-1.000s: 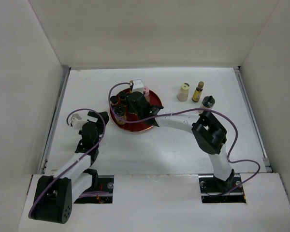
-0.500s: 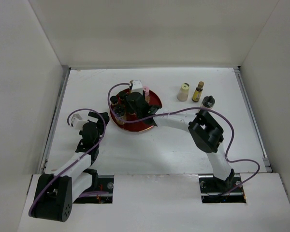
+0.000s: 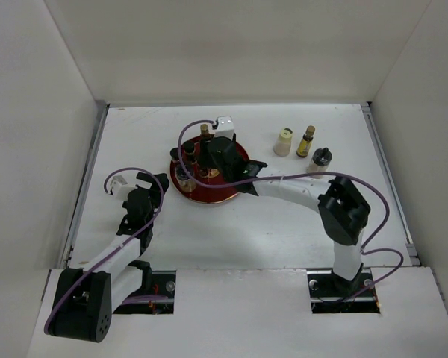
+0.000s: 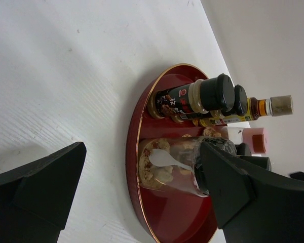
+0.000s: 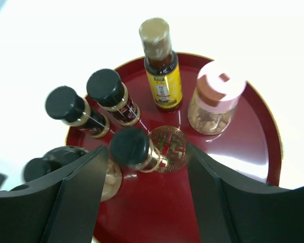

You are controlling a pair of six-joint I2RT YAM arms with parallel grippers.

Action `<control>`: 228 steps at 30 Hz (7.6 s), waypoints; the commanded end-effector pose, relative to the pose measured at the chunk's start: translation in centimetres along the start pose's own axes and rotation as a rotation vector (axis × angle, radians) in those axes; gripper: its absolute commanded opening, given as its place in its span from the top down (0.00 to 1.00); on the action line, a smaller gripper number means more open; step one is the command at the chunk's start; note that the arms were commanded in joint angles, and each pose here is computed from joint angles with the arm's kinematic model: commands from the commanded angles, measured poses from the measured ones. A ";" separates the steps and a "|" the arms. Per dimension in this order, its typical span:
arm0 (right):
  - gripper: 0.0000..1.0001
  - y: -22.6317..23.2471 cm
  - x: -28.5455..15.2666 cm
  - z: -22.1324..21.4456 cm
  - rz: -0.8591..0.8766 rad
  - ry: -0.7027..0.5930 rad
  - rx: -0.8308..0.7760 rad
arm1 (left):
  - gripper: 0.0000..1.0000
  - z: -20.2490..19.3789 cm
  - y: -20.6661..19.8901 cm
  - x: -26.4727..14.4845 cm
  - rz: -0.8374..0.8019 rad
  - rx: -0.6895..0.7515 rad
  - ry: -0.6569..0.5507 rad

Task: Organize the condiment bottles

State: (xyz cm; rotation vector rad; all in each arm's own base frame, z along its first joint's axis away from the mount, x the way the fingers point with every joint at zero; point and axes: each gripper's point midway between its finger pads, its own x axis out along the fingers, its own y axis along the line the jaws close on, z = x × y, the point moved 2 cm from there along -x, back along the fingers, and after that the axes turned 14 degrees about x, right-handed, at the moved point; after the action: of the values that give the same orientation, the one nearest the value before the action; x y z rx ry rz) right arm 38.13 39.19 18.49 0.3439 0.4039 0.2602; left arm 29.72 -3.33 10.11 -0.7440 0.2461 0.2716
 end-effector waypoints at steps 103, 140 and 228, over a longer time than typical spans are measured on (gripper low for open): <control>0.35 1.9 -3.8 -5.5 0.078 0.059 -0.068 | 0.00 1.1 -1.9 -0.3 -0.073 -0.013 -0.039; 0.32 -28.6 -6.6 15.7 -0.479 -0.269 0.155 | 0.00 0.6 -1.6 0.0 -0.057 -0.005 -0.025; 0.43 -2.2 -0.1 2.2 0.010 -0.072 0.009 | 0.00 0.8 -1.4 0.0 -0.052 -0.004 -0.035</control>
State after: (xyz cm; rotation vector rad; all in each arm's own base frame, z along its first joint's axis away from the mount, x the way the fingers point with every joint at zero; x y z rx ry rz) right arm 38.69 35.40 17.00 0.2811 0.4013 0.2303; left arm 29.74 -3.81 10.11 -0.7399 0.2512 0.2529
